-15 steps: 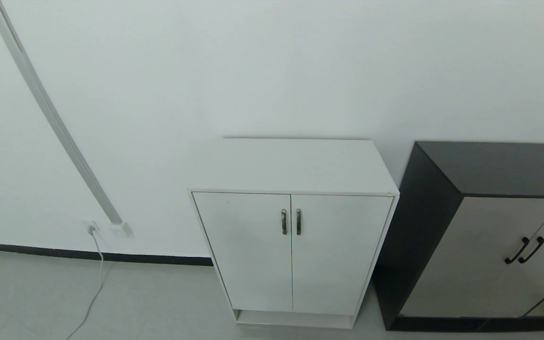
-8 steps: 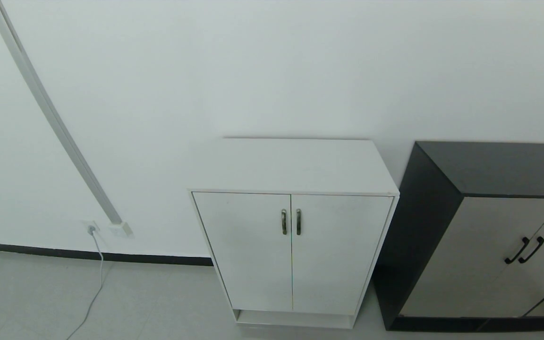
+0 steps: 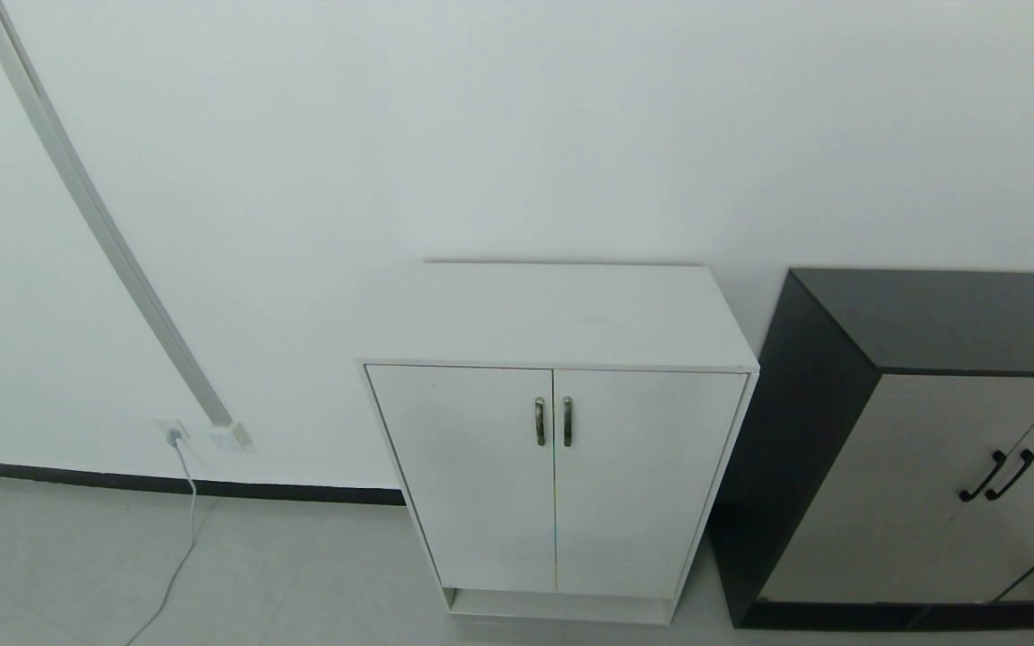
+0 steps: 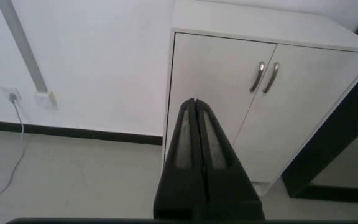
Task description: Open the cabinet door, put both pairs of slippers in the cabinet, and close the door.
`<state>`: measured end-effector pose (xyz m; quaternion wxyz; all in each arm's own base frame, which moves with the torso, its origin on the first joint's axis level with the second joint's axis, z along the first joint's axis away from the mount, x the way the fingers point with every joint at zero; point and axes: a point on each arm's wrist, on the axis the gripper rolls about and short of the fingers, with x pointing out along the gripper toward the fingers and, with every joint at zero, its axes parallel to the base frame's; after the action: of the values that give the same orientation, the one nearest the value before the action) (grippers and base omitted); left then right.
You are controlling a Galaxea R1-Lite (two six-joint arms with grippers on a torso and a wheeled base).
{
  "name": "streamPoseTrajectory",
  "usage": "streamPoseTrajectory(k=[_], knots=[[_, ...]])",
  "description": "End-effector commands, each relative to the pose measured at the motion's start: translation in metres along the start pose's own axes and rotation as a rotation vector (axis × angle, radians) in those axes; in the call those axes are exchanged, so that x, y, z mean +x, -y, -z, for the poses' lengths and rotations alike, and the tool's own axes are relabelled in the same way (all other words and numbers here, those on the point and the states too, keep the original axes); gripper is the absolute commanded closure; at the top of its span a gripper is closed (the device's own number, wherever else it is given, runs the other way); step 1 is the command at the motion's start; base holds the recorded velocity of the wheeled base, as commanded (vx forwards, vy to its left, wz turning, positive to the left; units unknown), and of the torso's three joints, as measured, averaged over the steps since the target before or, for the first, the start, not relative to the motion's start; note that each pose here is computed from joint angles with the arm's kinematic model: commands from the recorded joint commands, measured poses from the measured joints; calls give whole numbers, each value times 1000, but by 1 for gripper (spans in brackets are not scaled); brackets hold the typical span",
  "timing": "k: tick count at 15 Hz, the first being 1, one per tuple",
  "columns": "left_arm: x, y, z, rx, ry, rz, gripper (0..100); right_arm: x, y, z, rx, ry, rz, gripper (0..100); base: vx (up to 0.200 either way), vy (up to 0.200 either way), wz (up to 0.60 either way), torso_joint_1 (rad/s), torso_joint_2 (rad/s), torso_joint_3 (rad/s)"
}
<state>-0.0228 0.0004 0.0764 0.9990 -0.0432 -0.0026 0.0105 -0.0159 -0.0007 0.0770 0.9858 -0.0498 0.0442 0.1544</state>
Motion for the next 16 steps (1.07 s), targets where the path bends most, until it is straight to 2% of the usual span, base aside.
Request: streamPoseTrajectory(k=[1, 2, 6, 8, 11, 16], knots=[[0, 0, 0, 1, -1, 0, 100, 4, -1, -1, 30, -56, 153, 100, 0, 0, 0, 0, 0, 0], [0, 0, 0, -1, -1, -2, 100, 4, -1, -1, 34, -58, 196, 100, 0, 0, 0, 0, 0, 0], [0, 0, 0, -1, -1, -2, 100, -5, -5, 2, 10, 74, 215, 100, 0, 0, 0, 0, 0, 0], [0, 0, 0, -1, -1, -2, 100, -6, -5, 2, 32, 80, 225, 100, 0, 0, 0, 0, 0, 0], [0, 0, 0, -1, -1, -2, 100, -6, -3, 1, 135, 100, 295, 100, 0, 0, 0, 0, 0, 0], [0, 0, 0, -1, -1, -2, 100, -6, -3, 1, 123, 98, 293, 100, 0, 0, 0, 0, 0, 0]])
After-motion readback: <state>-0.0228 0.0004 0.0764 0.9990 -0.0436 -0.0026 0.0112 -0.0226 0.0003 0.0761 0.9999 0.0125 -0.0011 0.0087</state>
